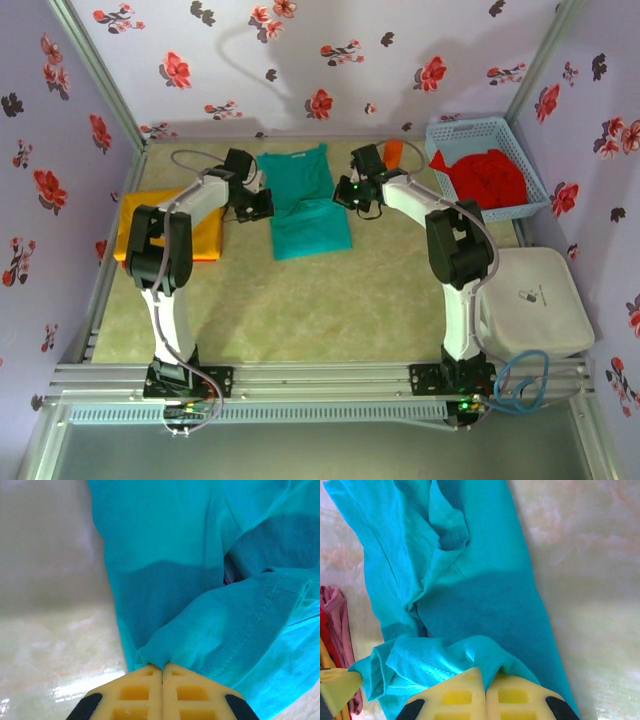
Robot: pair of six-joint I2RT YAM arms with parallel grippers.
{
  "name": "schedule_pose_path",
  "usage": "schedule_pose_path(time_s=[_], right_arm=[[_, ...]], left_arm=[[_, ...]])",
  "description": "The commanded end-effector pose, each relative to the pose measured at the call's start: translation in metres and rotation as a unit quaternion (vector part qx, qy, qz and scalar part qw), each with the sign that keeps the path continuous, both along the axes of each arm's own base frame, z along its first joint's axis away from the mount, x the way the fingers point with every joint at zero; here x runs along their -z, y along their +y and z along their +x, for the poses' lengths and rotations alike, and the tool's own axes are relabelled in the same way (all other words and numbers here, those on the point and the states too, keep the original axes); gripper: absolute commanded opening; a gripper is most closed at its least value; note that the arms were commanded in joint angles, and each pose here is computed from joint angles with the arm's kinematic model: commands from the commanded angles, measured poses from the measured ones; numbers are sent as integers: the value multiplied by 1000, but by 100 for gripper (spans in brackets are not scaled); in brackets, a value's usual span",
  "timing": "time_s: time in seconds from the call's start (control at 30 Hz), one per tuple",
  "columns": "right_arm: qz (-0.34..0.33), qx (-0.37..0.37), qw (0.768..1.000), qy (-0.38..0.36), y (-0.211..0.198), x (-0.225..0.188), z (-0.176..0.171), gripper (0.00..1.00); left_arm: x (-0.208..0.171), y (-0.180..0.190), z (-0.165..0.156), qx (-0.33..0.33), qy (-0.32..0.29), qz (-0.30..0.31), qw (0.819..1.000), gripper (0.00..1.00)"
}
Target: Fold and stack the t-shirts
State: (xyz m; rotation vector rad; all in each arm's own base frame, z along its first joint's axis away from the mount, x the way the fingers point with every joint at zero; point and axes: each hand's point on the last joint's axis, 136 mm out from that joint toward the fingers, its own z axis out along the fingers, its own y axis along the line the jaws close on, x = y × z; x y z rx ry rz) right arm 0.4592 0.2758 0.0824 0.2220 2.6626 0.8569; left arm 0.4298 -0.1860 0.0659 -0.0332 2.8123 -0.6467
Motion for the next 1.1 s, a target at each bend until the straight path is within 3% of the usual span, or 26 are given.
schedule_pose_path(time_s=[0.0, 0.1, 0.2, 0.27, 0.53, 0.8, 1.07], right_arm=[[25, -23, 999, -10, 10, -4, 14, 16], [18, -24, 1000, -10, 9, -2, 22, 54], [12, -20, 1000, -15, 2, -2, 26, 76], [11, -22, 1000, -18, -2, -6, 23, 82], [1, -16, 1000, -1, -21, -11, -18, 85], [7, -17, 999, 36, -41, 8, -87, 74], [-45, -22, 998, 40, -53, 37, -106, 70]], left_arm=[[2, 3, 19, 9, -16, -6, 1000, 17], [-2, 10, 26, 0, -18, -6, 1000, 35], [-19, 17, 28, -7, -33, 0, 999, 43], [-31, 22, 24, -11, -39, 10, 999, 44], [-64, 31, -21, -52, -54, -10, 997, 46], [-34, 15, -92, -52, -2, -77, 996, 45], [-3, -3, -115, -61, 32, -84, 994, 45]])
